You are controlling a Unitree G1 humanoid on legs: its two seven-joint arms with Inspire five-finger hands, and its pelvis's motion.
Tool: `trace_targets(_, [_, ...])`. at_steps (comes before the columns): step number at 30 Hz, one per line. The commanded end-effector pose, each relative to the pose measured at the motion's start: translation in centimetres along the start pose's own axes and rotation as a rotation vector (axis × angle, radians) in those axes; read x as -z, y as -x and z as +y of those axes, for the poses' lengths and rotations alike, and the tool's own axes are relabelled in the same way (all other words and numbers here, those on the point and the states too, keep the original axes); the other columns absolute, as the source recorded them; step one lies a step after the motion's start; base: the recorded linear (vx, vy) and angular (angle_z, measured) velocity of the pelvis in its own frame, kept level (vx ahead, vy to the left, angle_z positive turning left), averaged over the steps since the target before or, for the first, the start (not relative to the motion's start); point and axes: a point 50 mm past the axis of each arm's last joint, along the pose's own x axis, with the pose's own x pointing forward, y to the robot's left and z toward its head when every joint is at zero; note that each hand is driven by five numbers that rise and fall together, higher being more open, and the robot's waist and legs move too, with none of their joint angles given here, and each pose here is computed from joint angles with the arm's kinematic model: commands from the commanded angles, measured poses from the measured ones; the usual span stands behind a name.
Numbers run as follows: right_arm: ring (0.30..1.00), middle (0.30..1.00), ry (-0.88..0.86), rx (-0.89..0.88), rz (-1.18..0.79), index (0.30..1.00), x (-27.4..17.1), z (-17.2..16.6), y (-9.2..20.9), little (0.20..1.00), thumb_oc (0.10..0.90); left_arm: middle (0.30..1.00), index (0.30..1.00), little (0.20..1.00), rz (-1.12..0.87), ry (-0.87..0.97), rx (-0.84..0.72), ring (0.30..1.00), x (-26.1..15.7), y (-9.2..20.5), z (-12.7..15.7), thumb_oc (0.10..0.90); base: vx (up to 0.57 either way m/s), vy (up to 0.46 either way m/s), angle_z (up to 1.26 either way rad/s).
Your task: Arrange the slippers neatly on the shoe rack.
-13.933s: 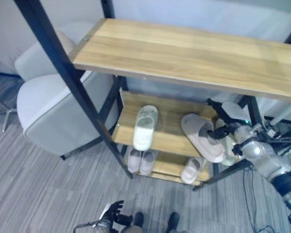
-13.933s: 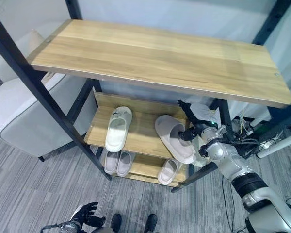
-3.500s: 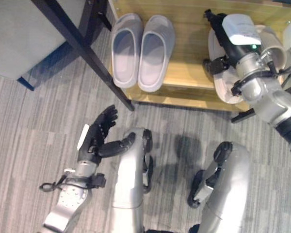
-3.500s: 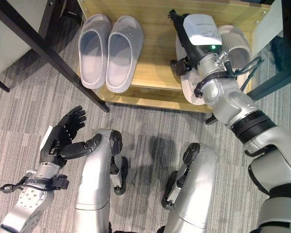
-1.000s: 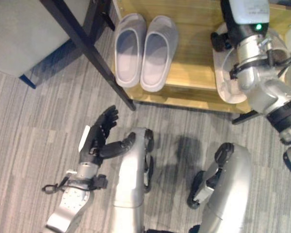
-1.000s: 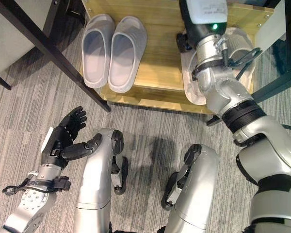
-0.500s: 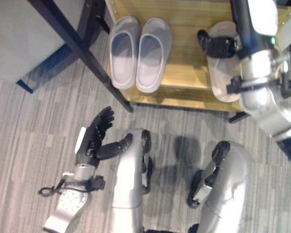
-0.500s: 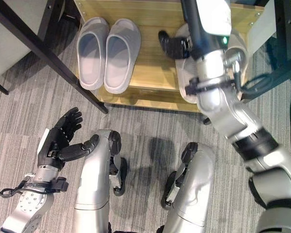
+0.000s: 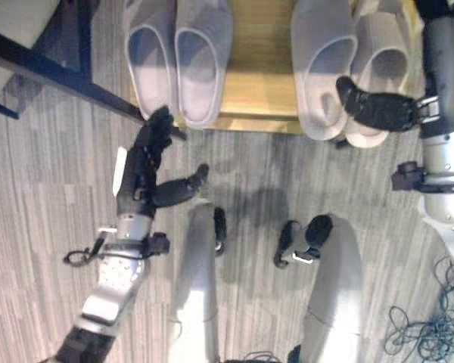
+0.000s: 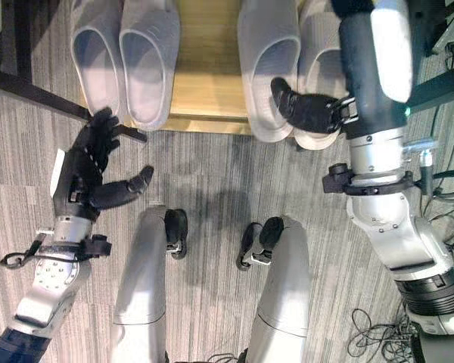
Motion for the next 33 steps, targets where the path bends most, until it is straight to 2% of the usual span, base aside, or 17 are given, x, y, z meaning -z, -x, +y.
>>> trace_targets(1, [0.900,0.900,-0.055,-0.046,-0.157,0.900,-2.6,0.2,0.0,0.900,0.800,0.900,0.900,0.900,-0.008,-0.031,0.040,0.900,0.5,2.1,0.1,0.800,-0.20,-0.041,0.10])
trace_targets(4, [0.900,0.900,-0.056,-0.124,-0.078,0.900,-1.3,1.9,1.4,0.900,0.800,0.900,0.900,0.900,0.031,-0.045,0.060,0.900,1.4,2.6,-0.2,0.800,-0.14,-0.067,0.09])
trace_targets(5, [0.900,0.900,-0.017,-0.238,0.037,0.900,0.7,4.0,3.7,0.900,0.800,0.900,0.900,0.900,0.086,-0.062,0.074,0.900,2.6,3.4,-0.3,0.800,-0.14,-0.084,0.08])
trace_targets(9, [0.900,0.900,-0.011,-0.414,0.269,0.900,3.9,7.6,8.6,0.900,0.800,0.900,0.900,0.900,0.173,-0.075,0.111,0.900,4.3,4.6,-0.5,0.800,-0.07,-0.102,0.17])
trace_targets(10, [0.900,0.900,-0.012,-0.415,0.270,0.900,3.9,7.6,8.6,0.900,0.800,0.900,0.900,0.900,0.175,-0.076,0.112,0.900,4.4,4.6,-0.5,0.800,0.01,-0.095,0.09])
trace_targets(11, [0.900,0.900,0.005,-0.487,0.378,0.900,5.2,8.8,11.3,0.900,0.800,0.900,0.900,0.900,0.222,-0.082,0.132,0.900,5.2,5.4,-0.7,0.800,0.02,-0.060,0.04])
trace_targets(12, [0.900,0.900,0.004,-0.488,0.379,0.900,5.2,8.9,11.4,0.900,0.800,0.900,0.900,0.900,0.224,-0.083,0.133,0.900,5.2,5.5,-0.7,0.800,-0.01,-0.115,0.07])
trace_targets(13, [0.900,0.900,0.018,-0.574,0.501,0.900,6.4,10.3,14.7,0.900,0.800,0.900,0.900,0.900,0.285,-0.068,0.156,0.900,6.3,6.5,-1.2,0.800,0.04,-0.084,0.08])
trace_targets(14, [0.900,0.900,0.017,-0.576,0.501,0.900,6.4,10.4,14.8,0.900,0.800,0.900,0.900,0.900,0.287,-0.068,0.156,0.900,6.3,6.6,-1.2,0.800,0.02,-0.136,0.13])
trace_targets(15, [0.900,0.900,0.032,-0.643,0.605,0.900,7.3,11.2,17.7,0.900,0.800,0.900,0.900,0.900,0.320,-0.065,0.172,0.900,6.7,7.2,-1.2,0.800,0.11,-0.108,0.14])
trace_targets(18, [0.900,0.900,0.046,-0.752,0.775,0.900,8.1,12.1,22.5,0.900,0.800,0.900,0.900,0.900,0.395,-0.074,0.198,0.900,7.8,8.5,-1.1,0.800,0.11,-0.092,0.11])
trace_targets(19, [0.900,0.900,0.045,-0.752,0.774,0.900,8.1,12.1,22.6,0.900,0.800,0.900,0.900,0.900,0.396,-0.074,0.198,0.900,7.7,8.5,-1.0,0.800,0.17,-0.083,-0.01])
trace_targets(20, [0.900,0.900,0.039,-0.806,0.891,0.900,8.2,12.3,25.7,0.900,0.800,0.900,0.900,0.900,0.442,-0.092,0.221,0.900,8.4,9.4,-1.2,0.800,0.14,-0.070,-0.05])
trace_targets(26, [0.900,0.900,0.021,-0.917,1.202,0.900,7.2,12.3,33.6,0.900,0.800,0.900,0.900,0.900,0.488,-0.189,0.273,0.900,9.1,10.7,-1.6,0.800,0.17,-0.049,-0.06])
trace_targets(33, [0.900,0.900,-0.028,-0.997,1.388,0.900,5.1,12.6,38.0,0.900,0.800,0.900,0.900,0.900,0.541,-0.211,0.291,0.900,9.5,12.0,-1.3,0.800,0.14,-0.004,-0.04])
